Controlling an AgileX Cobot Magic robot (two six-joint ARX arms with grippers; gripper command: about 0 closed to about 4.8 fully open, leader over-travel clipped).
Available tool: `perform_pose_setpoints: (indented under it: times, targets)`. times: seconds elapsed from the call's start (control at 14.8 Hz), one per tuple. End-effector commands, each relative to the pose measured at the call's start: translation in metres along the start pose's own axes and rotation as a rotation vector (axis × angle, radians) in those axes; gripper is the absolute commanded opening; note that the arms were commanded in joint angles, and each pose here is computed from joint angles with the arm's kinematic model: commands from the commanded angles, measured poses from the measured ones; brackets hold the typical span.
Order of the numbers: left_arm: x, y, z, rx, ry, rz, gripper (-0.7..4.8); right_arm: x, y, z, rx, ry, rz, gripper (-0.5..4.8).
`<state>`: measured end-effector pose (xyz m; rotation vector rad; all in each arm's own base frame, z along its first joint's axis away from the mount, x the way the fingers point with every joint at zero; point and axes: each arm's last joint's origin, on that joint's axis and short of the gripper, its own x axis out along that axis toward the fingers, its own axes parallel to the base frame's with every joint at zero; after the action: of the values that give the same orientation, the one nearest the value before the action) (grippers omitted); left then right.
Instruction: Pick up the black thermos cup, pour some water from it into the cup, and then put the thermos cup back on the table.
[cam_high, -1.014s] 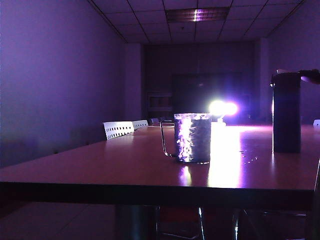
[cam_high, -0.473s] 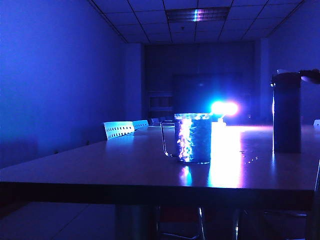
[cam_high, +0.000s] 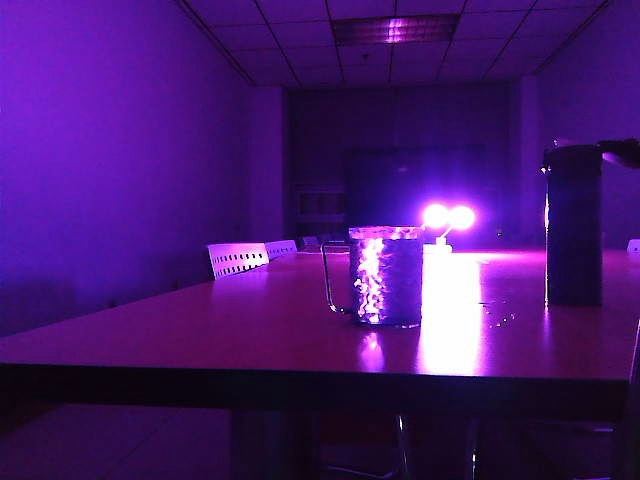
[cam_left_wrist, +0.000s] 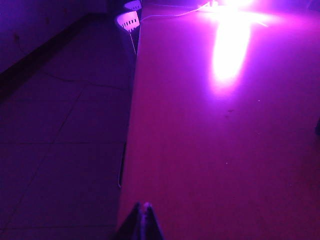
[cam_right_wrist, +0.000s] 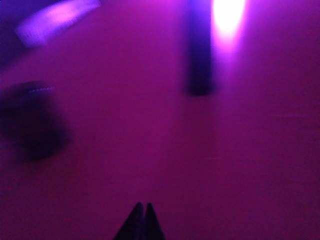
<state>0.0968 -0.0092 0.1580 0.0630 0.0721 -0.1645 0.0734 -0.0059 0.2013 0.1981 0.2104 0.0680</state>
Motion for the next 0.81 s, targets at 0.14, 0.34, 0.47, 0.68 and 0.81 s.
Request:
perform_pose_setpoints:
  times: [0.14,0.34,0.47,0.68,0.81]
  targets:
    - [0.0,0.0,0.001,0.008,-0.008,-0.004,-0.05,0.004,-0.005,0.002,-0.096,-0.084,-0.123,-0.05]
    - [0.0,0.0,0.001,0.008,-0.008,-0.004,-0.05,0.013,-0.005,-0.005,-0.139,-0.145,-0.092,-0.05]
    - [0.0,0.0,0.001,0.008,-0.008,-0.004,-0.05,0.016,-0.001,-0.009,-0.147,-0.141,-0.063,-0.06]
    - [0.0,0.0,0.001,0.008,-0.008,-0.004,-0.05,0.023,-0.002,-0.023,-0.147,-0.118,-0.153,-0.06]
    - [0.0,0.0,0.001,0.008,-0.008,-0.004,-0.05,0.029,-0.002,-0.031,-0.15,-0.148,-0.111,-0.06]
